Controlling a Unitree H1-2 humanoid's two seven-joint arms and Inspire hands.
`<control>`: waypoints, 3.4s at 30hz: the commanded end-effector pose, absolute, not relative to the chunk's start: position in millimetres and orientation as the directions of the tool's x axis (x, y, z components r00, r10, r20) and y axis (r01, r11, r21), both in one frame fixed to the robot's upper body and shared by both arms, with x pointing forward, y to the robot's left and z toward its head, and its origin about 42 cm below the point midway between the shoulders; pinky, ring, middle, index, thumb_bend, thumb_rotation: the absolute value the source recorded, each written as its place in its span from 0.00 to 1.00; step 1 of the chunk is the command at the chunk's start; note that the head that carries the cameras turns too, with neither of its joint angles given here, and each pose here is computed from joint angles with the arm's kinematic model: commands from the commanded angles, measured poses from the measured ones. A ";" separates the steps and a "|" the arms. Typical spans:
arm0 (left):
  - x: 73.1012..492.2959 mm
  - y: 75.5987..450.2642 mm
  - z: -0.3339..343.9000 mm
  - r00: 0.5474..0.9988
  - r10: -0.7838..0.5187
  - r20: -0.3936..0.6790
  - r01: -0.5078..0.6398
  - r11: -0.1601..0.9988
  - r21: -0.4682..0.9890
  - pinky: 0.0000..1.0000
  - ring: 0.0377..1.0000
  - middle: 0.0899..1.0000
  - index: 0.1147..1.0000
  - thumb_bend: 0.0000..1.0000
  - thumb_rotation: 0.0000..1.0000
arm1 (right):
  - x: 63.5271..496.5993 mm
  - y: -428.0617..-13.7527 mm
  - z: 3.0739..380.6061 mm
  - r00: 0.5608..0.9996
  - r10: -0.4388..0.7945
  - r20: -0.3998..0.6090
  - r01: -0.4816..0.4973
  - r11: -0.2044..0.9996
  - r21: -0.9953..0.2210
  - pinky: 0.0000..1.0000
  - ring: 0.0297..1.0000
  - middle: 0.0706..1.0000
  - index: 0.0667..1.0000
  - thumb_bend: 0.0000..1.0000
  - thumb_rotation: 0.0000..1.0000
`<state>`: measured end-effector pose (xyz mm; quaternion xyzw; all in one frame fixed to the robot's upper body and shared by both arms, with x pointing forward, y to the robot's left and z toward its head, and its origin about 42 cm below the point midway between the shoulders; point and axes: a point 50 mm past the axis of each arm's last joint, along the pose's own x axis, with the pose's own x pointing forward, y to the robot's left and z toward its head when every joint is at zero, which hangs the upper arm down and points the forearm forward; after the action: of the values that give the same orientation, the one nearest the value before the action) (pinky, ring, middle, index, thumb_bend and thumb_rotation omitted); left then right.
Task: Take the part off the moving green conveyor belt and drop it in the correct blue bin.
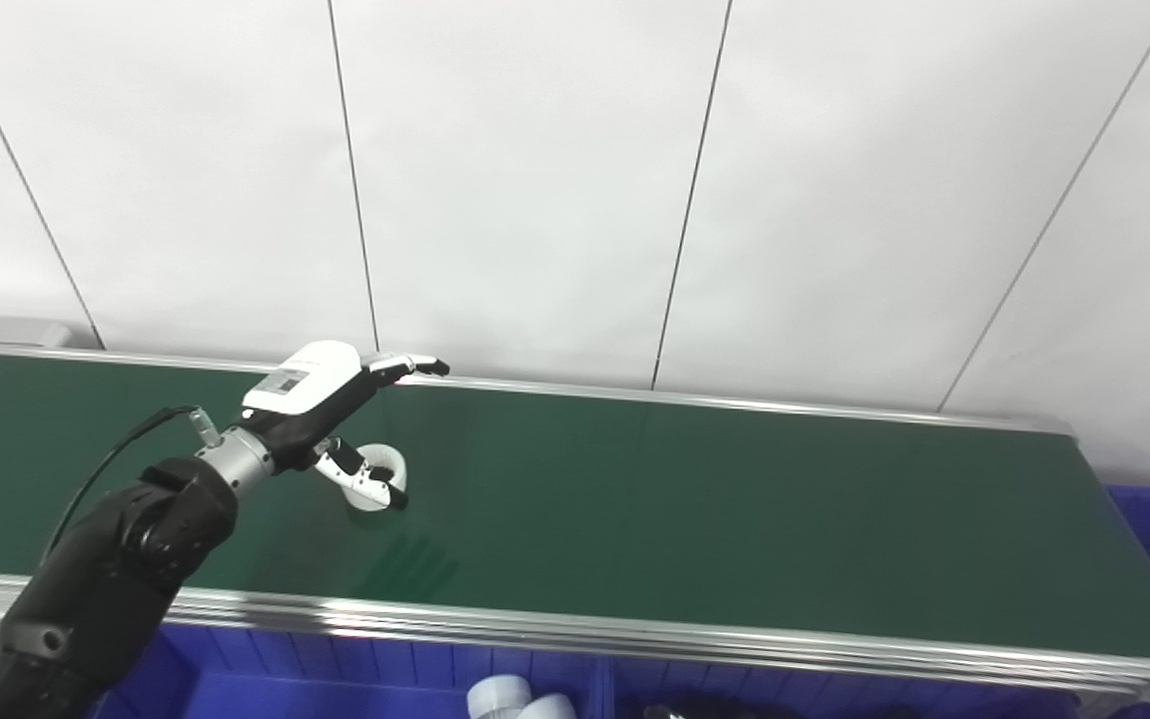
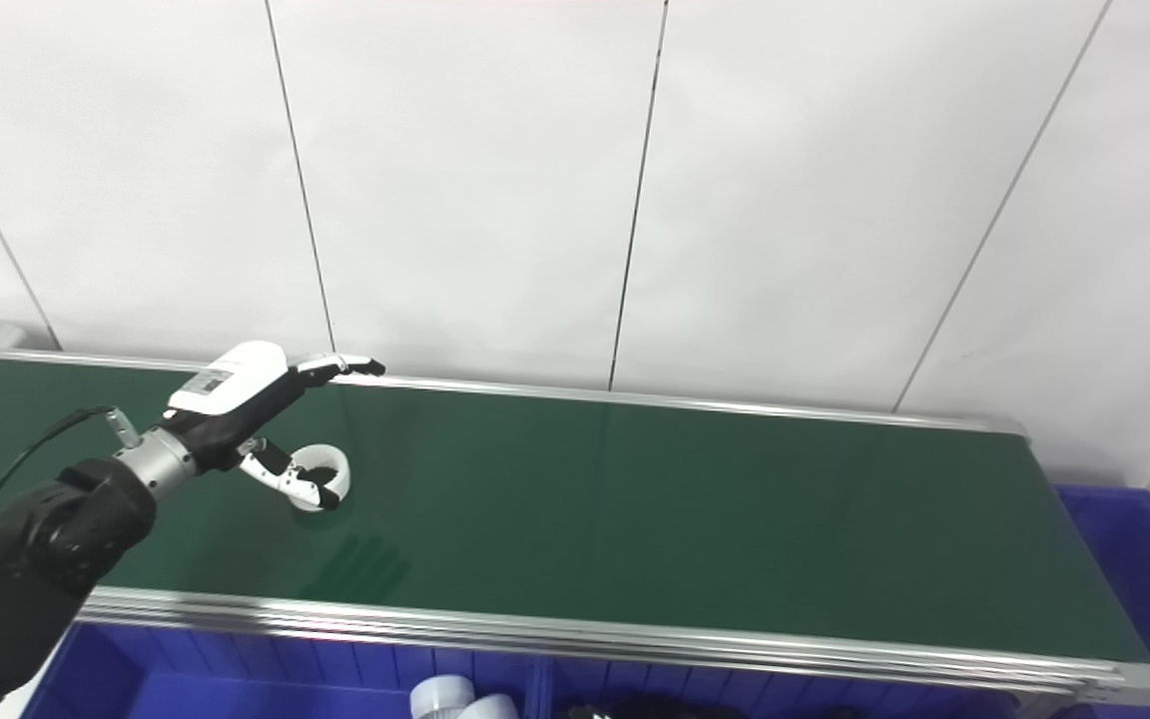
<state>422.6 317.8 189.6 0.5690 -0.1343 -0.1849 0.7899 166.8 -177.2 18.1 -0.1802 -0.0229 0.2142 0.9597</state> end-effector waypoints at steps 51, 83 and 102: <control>459.0 186.0 148.2 0.857 -0.443 -0.262 0.332 0.088 0.939 0.44 0.61 0.84 0.76 0.89 0.00 | 163.2 -177.3 32.1 0.909 0.412 0.070 -0.362 0.860 -0.361 0.90 0.94 0.95 0.92 0.33 0.96; 458.7 155.8 162.9 0.814 -0.556 -0.169 0.294 0.144 0.945 0.28 0.43 0.57 0.40 0.48 0.00 | 158.5 -184.2 38.2 0.915 0.395 0.082 -0.340 0.863 -0.374 0.89 0.93 0.94 0.91 0.32 0.96; 428.2 183.6 220.9 0.821 -0.569 -0.053 0.222 0.232 0.947 0.27 0.43 0.44 0.33 0.50 0.00 | 161.1 -180.9 38.5 0.910 0.406 0.084 -0.350 0.861 -0.369 0.90 0.93 0.94 0.91 0.31 0.96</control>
<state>424.9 180.5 197.9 0.5640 -0.1305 -0.2754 0.7675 158.7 -184.4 26.8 -0.1921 -0.0373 0.1961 0.9609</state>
